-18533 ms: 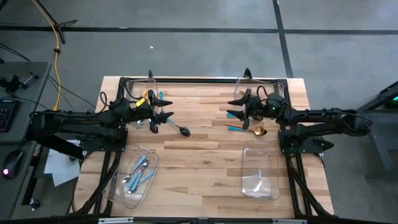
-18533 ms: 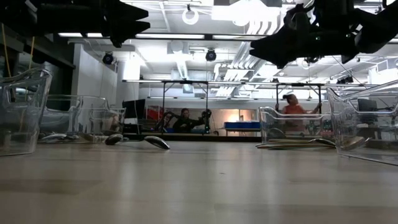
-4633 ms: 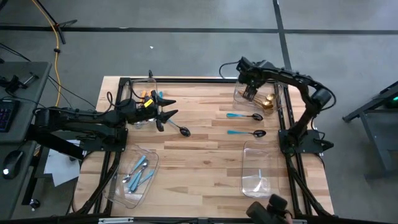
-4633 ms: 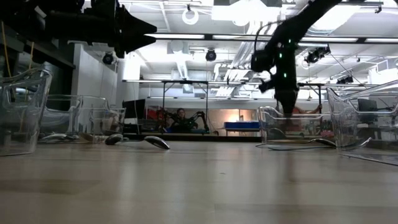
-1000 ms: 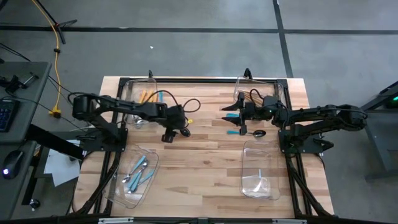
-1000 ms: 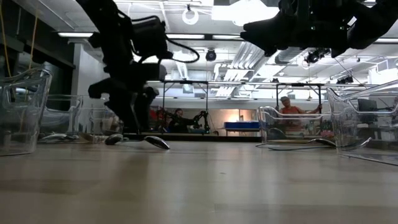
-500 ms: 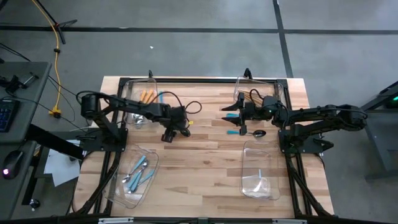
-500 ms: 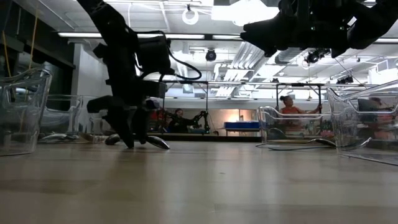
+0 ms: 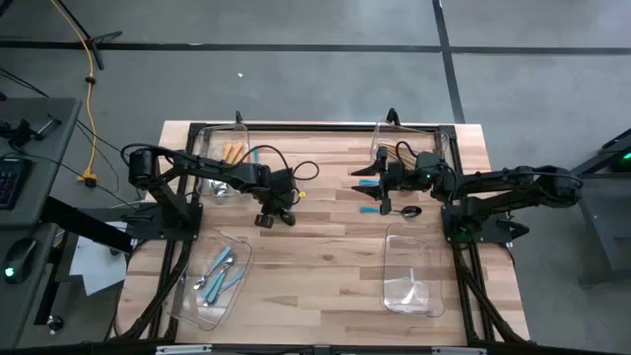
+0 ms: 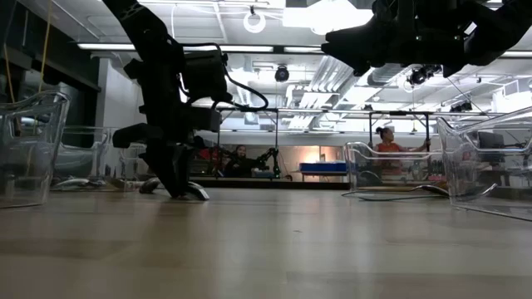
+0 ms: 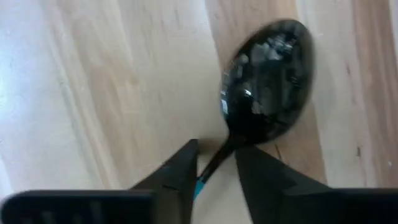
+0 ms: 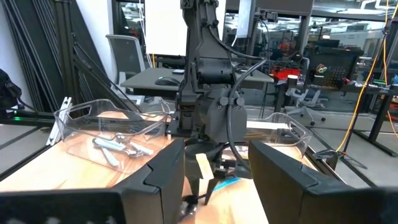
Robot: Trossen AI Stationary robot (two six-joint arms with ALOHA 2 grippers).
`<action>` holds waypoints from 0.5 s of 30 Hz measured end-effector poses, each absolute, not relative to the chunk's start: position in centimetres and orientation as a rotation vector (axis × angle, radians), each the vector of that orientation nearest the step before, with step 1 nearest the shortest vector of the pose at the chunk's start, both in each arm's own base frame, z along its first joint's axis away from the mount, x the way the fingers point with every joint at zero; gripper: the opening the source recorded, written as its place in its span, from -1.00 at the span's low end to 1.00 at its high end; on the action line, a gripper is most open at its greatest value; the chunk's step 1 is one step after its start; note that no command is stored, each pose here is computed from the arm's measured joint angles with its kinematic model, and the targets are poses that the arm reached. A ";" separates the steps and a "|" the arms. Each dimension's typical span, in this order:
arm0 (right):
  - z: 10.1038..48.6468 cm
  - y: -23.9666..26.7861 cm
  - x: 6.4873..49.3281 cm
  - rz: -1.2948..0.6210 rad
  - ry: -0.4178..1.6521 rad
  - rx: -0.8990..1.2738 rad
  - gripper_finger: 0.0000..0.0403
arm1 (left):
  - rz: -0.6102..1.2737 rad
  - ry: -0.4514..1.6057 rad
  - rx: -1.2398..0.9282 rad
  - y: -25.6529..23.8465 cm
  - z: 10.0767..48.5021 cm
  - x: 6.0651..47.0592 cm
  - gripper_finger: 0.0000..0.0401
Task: Sort silverware by color (type)
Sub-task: Put the blue spoon into the bottom right transparent bin
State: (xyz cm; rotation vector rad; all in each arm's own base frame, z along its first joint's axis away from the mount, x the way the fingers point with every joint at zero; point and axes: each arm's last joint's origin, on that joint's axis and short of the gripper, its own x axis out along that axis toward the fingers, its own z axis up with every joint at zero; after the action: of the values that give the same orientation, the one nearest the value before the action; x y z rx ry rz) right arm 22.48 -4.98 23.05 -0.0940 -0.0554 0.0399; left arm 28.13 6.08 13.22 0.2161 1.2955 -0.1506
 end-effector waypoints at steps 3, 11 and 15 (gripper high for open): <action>23.0 -5.0 22.5 0.040 -0.055 -0.094 -0.20 | -0.157 1.290 0.229 6.1 13.2 28.2 -0.79; 23.0 -5.0 22.5 0.040 -0.055 -0.094 -0.20 | -0.120 1.250 0.254 6.3 13.3 28.6 -0.95; 23.0 -5.0 22.5 0.040 -0.055 -0.094 -0.20 | -0.121 1.236 0.263 6.3 13.3 28.8 -0.98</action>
State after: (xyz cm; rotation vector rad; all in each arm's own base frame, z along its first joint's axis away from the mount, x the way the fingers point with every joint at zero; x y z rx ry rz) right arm 22.48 -4.98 23.05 -0.0939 -0.0554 0.0395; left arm 28.77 6.33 13.32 0.2629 1.2364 -0.1211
